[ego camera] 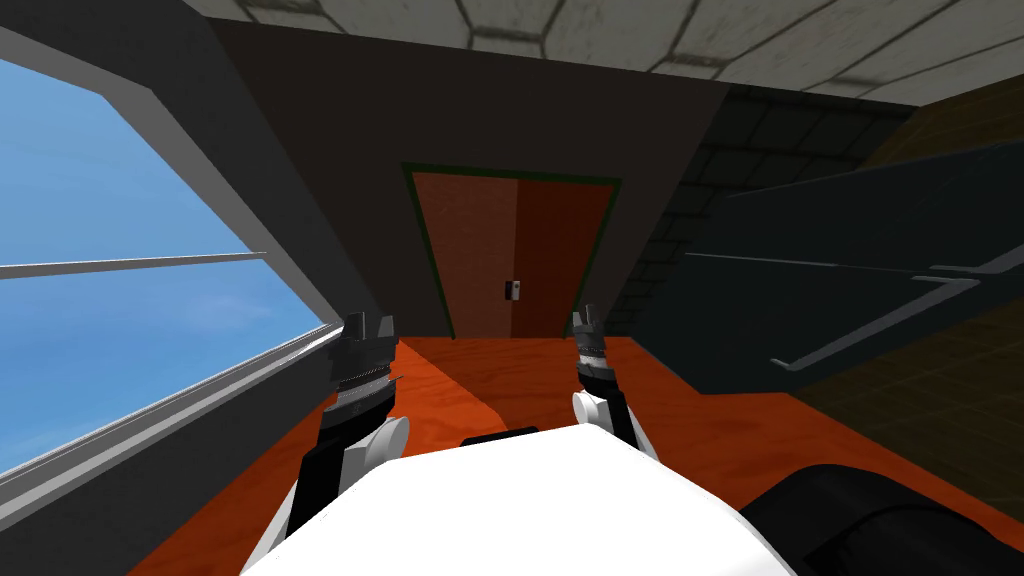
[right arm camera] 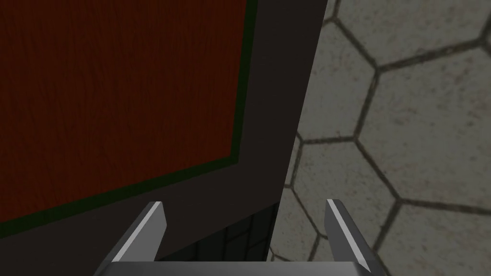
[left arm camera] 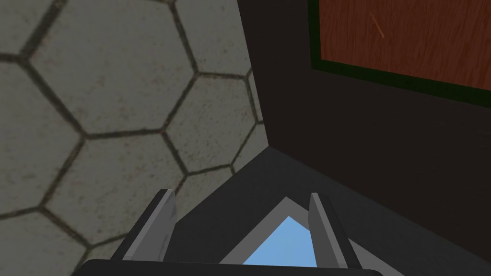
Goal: Pull the door open
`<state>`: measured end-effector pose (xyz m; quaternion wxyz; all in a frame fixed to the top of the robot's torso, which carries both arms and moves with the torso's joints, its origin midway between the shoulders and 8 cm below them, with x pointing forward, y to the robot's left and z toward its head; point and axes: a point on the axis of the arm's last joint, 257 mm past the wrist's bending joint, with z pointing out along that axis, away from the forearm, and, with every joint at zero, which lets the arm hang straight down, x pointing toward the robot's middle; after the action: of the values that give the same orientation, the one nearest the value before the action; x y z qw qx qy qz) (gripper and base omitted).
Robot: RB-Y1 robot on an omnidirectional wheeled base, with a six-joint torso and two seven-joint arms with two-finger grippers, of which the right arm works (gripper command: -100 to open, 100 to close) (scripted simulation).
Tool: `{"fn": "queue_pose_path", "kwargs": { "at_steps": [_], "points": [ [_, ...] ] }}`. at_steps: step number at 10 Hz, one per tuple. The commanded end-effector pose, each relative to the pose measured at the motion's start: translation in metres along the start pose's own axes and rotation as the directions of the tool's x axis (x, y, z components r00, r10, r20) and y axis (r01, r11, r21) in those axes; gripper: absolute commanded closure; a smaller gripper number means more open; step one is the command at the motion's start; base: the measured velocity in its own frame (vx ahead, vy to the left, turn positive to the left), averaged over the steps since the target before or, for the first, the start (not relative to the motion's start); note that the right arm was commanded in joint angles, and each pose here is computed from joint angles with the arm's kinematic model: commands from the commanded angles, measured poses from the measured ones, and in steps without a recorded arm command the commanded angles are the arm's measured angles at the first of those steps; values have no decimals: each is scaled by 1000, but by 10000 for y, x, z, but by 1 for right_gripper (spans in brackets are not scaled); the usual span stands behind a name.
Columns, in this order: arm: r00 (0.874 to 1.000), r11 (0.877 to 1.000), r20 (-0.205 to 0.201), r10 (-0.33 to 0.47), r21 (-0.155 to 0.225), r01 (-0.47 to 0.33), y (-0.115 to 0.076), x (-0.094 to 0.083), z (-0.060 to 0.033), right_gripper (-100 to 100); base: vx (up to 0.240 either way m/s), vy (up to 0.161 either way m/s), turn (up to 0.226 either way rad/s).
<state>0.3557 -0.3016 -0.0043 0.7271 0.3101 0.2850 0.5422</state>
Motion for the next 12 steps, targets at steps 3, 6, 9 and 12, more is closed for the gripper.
{"fn": "queue_pose_path", "kwargs": {
  "at_steps": [3, 6, 9, 12],
  "points": [
    [999, 998, -31, 9, 60, -8, -281, 40, -52, -100, 209, 15, 16],
    [999, 994, -52, 18, 112, -12, -515, 59, -109, -100, 157, 35, 14],
    [997, 983, -72, 31, 182, -17, -826, 70, -201, -100, 178, 34, 20],
    [995, 969, -85, 44, 246, -22, -1101, 65, -298, -100, 200, 61, 18]
  ]
}}
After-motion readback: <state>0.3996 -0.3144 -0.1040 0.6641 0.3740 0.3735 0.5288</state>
